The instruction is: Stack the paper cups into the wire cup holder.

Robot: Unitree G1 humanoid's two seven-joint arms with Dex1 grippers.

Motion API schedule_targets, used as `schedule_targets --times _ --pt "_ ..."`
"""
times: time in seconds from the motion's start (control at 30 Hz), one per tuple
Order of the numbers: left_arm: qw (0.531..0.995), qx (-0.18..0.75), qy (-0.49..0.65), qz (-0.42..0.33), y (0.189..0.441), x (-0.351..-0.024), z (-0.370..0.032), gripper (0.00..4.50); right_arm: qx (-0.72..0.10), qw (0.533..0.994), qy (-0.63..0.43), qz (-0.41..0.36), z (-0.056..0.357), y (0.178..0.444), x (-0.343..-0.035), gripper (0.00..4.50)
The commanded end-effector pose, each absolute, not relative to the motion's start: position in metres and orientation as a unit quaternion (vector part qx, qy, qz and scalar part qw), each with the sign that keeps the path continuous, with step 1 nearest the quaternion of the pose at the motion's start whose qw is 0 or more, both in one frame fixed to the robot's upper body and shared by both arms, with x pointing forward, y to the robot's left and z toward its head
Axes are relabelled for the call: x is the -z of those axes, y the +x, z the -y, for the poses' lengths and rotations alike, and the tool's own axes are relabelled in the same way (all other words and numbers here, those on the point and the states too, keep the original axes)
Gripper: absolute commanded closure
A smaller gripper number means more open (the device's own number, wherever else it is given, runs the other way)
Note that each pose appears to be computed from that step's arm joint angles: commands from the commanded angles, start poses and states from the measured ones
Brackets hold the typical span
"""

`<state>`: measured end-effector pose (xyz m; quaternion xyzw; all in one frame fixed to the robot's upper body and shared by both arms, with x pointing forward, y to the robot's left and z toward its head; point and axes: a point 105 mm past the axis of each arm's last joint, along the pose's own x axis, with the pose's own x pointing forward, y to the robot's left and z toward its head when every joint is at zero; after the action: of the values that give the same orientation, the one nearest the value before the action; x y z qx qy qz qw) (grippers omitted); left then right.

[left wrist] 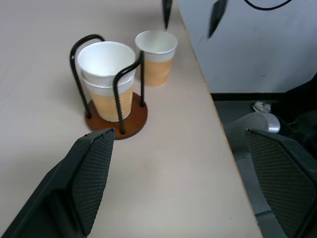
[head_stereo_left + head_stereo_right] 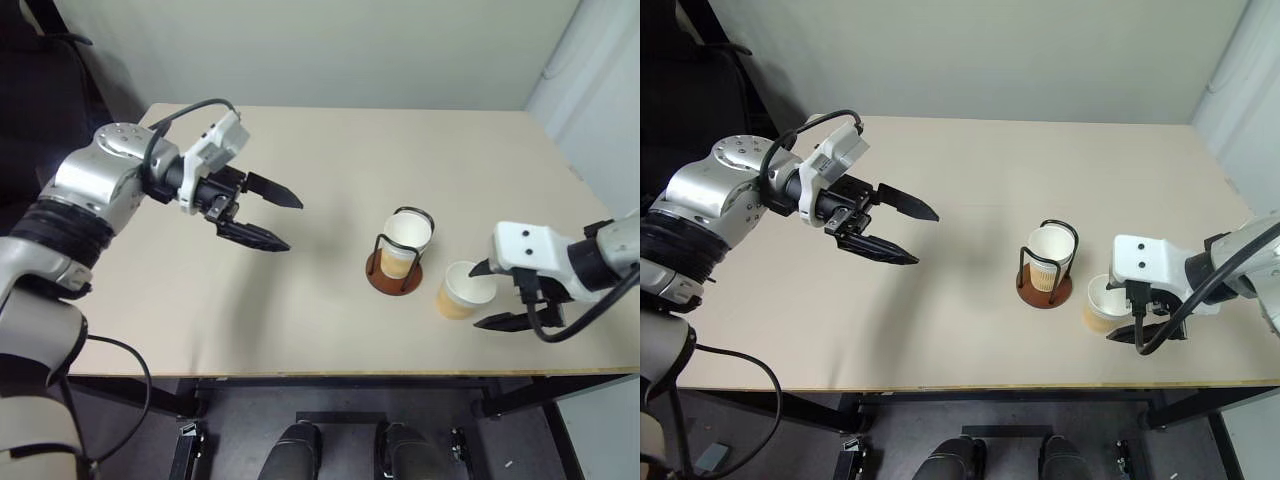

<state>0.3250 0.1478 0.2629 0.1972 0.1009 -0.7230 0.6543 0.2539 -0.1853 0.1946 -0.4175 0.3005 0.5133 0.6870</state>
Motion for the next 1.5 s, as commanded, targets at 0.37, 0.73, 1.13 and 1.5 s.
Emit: schedule_targets --times 0.37,0.73,1.13,1.5 --pt "0.636 0.744 0.191 -0.077 0.310 -0.279 -0.147 0.00 -0.520 0.642 -0.475 -0.304 0.190 0.264 -0.170 0.52" --pt "0.635 0.744 0.193 -0.081 0.309 -0.278 -0.147 0.00 -0.523 0.614 -0.506 -0.305 0.195 0.267 -0.165 3.98" --pt "0.636 0.742 0.193 -0.082 0.311 -0.277 -0.146 0.00 -0.465 0.671 -0.533 -0.221 0.190 0.280 -0.252 4.43" --pt "0.636 0.743 0.191 -0.085 0.313 -0.276 -0.145 0.00 -0.472 0.681 -0.544 -0.132 0.150 0.278 -0.317 4.43"
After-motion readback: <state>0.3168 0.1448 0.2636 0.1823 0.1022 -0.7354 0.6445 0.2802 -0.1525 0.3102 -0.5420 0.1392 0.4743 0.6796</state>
